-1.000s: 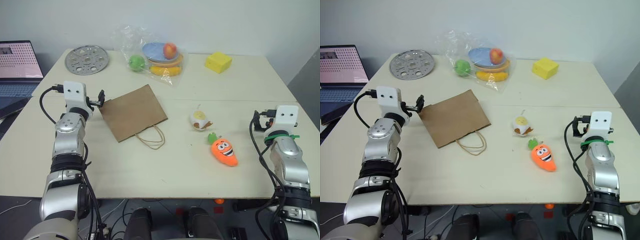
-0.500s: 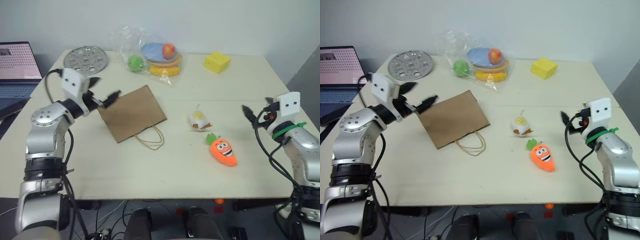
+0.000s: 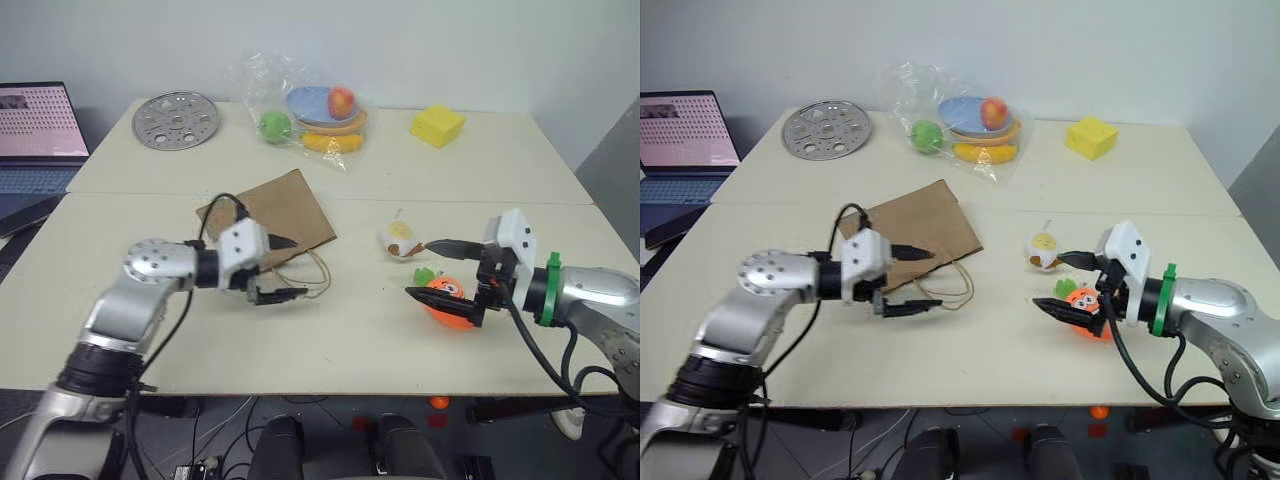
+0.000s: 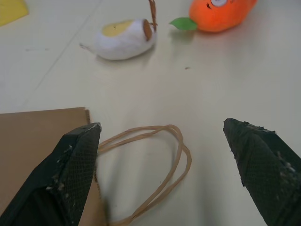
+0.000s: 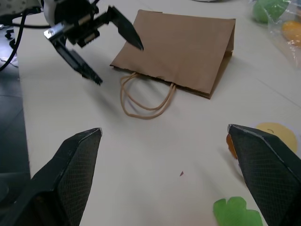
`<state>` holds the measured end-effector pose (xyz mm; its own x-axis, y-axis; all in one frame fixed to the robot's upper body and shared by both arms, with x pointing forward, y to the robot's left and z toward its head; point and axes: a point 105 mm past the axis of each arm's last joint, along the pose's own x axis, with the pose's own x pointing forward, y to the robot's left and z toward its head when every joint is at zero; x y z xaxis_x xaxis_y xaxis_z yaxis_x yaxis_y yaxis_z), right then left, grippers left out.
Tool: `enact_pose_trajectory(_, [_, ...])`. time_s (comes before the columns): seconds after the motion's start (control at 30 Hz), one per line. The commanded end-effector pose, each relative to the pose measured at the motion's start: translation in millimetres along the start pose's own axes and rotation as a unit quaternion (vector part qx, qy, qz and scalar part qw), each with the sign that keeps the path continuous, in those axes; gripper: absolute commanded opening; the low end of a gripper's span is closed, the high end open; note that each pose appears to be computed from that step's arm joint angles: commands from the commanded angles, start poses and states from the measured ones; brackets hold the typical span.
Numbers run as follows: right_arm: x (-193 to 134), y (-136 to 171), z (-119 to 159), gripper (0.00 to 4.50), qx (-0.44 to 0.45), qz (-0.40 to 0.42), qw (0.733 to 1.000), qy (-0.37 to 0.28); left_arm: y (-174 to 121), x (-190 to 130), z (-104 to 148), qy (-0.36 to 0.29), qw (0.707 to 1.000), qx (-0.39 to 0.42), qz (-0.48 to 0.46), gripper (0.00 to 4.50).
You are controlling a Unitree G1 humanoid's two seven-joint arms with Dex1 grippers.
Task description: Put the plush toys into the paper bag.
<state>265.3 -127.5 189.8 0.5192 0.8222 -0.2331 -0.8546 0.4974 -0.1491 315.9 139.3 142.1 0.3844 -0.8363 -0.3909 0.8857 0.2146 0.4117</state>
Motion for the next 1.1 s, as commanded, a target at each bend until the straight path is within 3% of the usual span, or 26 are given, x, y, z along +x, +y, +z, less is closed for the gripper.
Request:
enact_pose_trajectory(0.03, [-1,2,11,4.5,-0.016,-0.012,1.0,-0.014,6,3,-4,0.008,0.999,0.042,0.014,4.46])
enact_pose_trajectory(0.2, [-5,-3,11,4.5,-0.023,-0.045,0.999,-0.014,11,16,-16,0.017,0.998,0.064,0.01,4.46])
enact_pose_trajectory(0.4, [-5,-3,11,4.5,-0.02,-0.06,0.998,-0.02,24,23,-10,-0.009,0.998,0.05,0.034,4.46])
enact_pose_trajectory(0.6, [-9,-5,10,4.5,-0.02,-0.077,0.997,-0.02,22,24,-11,-0.004,0.998,0.056,0.017,3.03])
enact_pose_trajectory(0.9, [-8,-8,13,4.5,-0.025,-0.08,0.996,-0.023,25,19,-16,0.003,0.998,0.054,0.014,0.11])
enact_pose_trajectory(1.1, [2,-5,13,4.5,-0.018,-0.074,0.997,-0.034,44,1,25,-0.067,0.998,-0.01,0.007,0.04])
